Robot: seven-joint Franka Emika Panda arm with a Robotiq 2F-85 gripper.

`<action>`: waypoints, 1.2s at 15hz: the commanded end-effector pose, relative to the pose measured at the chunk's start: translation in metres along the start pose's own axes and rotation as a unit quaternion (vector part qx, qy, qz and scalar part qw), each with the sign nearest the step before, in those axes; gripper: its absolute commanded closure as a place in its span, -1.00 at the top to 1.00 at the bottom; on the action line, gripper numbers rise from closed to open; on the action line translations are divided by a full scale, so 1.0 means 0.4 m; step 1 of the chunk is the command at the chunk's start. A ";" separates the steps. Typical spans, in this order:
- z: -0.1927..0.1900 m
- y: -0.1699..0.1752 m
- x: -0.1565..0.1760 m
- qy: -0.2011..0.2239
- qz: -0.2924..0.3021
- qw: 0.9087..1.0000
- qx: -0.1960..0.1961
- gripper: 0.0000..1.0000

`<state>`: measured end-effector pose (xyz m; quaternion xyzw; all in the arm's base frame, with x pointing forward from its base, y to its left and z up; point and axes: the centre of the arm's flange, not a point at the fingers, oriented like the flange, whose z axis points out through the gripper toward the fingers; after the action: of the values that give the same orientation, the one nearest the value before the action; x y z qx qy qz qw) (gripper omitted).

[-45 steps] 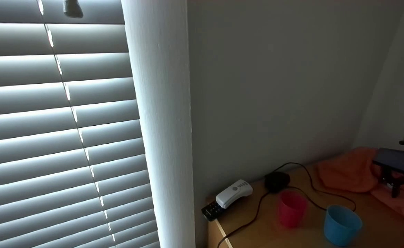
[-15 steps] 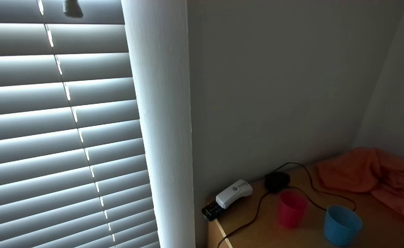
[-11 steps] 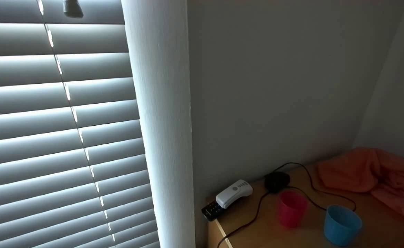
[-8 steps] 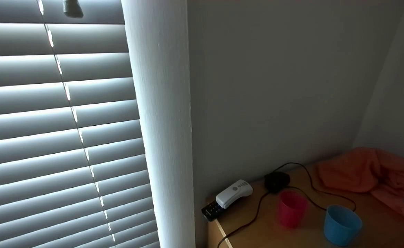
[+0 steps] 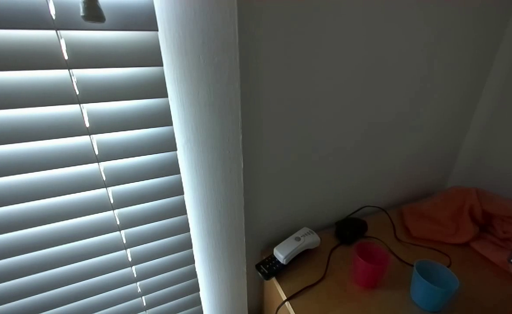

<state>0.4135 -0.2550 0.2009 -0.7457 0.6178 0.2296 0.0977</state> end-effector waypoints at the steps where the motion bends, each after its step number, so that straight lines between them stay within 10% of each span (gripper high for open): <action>1: 0.022 -0.007 0.046 -0.047 -0.010 0.999 -0.003 1.00; 3: 0.036 -0.009 0.057 -0.068 -0.011 0.998 -0.008 1.00; 4: 0.039 -0.010 0.061 -0.077 -0.012 0.997 -0.006 0.50; 8: 0.038 -0.012 0.057 -0.095 -0.008 0.995 -0.002 -0.03; 18: -0.073 -0.036 -0.153 0.081 -0.007 0.996 -0.037 -0.07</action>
<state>0.4378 -0.2383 0.2258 -0.7626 0.5979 0.2340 0.0793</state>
